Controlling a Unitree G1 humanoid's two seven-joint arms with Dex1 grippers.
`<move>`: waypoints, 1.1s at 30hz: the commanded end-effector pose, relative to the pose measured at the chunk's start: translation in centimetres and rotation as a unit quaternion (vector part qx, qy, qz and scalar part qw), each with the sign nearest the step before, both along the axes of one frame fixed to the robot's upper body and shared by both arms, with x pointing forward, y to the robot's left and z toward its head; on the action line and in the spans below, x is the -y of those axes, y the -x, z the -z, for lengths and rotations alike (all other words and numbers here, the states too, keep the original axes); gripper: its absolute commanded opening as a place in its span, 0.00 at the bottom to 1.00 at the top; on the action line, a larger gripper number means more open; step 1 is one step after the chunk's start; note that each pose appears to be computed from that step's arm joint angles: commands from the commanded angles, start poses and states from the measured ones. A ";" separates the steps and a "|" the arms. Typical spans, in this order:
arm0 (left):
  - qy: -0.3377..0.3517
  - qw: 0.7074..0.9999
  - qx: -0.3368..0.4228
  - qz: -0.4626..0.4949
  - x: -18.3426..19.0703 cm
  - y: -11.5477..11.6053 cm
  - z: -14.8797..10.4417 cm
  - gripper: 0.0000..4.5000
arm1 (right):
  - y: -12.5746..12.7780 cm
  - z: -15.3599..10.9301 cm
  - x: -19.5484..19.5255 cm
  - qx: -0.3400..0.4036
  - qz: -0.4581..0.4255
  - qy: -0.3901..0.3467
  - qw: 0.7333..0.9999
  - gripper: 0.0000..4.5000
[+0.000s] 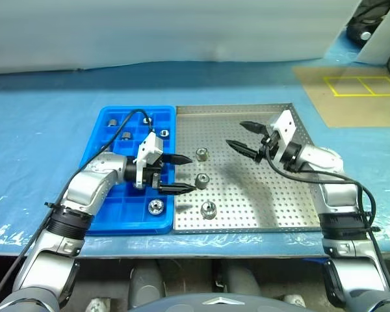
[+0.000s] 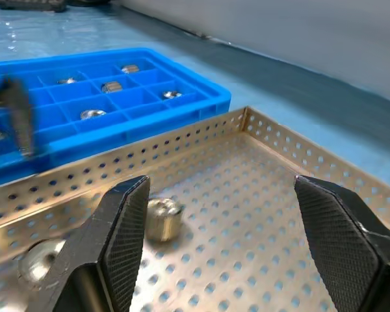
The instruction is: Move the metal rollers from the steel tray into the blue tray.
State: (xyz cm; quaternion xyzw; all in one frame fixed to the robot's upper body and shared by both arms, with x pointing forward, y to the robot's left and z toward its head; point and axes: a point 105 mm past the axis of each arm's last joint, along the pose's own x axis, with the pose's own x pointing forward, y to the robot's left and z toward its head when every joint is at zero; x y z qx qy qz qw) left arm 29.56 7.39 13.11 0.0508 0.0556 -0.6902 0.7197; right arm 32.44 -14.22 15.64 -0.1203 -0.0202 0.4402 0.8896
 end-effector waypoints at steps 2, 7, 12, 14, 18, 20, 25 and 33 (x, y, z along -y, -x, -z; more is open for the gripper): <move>-0.020 0.999 0.007 0.048 0.8 -0.6 0.8 1.00 | 4.1 -2.8 -0.5 0.004 -0.083 -0.024 0.996 0.81; -0.079 0.991 0.013 0.105 0.9 -0.8 2.5 1.00 | 7.5 -2.7 1.1 -0.112 -0.175 0.016 0.978 0.81; -0.098 0.988 0.013 0.121 0.8 -0.7 3.7 1.00 | 7.2 -1.8 1.3 -0.097 -0.192 0.105 0.971 0.81; -0.120 0.983 0.022 0.137 0.7 -0.4 4.5 1.00 | 7.0 -1.7 1.0 -0.078 -0.200 0.124 0.969 0.81; -0.111 0.979 0.035 0.167 1.4 0.9 4.4 1.00 | 7.7 -1.1 0.1 -0.074 -0.216 0.136 0.964 0.81; -0.112 0.973 0.053 0.194 1.8 2.0 4.2 1.00 | 7.8 -0.6 -0.1 -0.072 -0.209 0.137 0.966 0.81; -0.132 0.948 0.123 0.261 2.8 4.0 3.5 1.00 | 8.1 0.1 -0.7 -0.078 -0.197 0.123 0.970 0.81; -0.167 0.927 0.188 0.277 3.5 2.4 2.3 1.00 | 8.3 0.4 -0.8 -0.087 -0.179 0.111 0.974 0.81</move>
